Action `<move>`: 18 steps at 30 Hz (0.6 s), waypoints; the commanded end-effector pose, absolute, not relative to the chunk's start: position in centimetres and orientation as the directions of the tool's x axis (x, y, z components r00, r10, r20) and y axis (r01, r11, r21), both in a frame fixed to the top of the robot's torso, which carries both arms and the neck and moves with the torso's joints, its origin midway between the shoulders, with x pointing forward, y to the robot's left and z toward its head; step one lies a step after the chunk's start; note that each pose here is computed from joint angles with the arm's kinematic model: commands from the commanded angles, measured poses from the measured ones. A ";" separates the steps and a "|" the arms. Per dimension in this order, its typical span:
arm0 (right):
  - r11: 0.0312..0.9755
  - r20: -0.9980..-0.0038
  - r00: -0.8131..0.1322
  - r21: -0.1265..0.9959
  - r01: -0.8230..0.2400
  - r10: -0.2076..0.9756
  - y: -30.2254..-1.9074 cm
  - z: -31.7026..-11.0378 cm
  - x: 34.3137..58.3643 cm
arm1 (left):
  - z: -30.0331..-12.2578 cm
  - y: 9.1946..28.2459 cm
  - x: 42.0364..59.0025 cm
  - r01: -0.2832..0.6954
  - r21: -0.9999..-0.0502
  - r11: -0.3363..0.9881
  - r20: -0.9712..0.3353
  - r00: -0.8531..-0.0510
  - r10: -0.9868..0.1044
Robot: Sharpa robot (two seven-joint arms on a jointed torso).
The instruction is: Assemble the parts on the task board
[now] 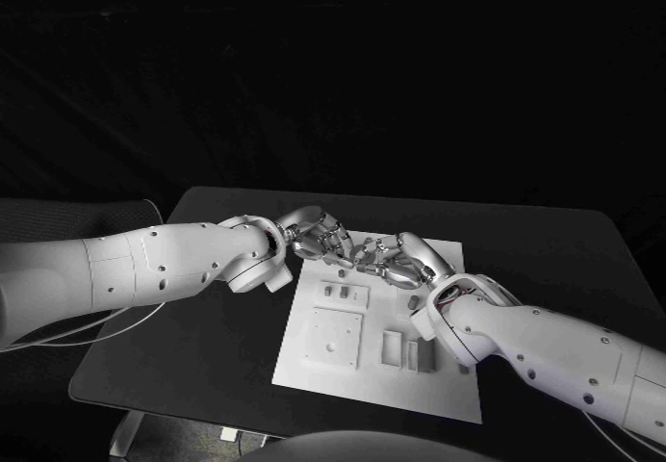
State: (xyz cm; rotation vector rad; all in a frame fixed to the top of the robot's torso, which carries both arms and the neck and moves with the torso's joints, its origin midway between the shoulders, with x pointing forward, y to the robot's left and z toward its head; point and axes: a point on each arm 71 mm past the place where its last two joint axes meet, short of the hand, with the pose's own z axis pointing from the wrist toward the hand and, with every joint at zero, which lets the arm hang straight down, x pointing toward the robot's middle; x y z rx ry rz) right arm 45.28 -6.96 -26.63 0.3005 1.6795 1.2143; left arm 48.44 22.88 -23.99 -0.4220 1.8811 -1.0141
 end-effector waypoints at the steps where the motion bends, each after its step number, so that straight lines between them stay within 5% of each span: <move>1: 0.467 -0.577 -0.488 0.816 -0.339 0.654 -6.7 -26.7 45.1 | -23.8 22.5 48.4 0.130 -0.801 0.584 -0.557 -0.520 -0.648; 18: 0.473 -0.581 -0.495 0.814 -0.338 0.646 -6.7 -26.8 45.2 | -23.8 22.6 48.4 0.122 -0.804 0.581 -0.552 -0.514 -0.656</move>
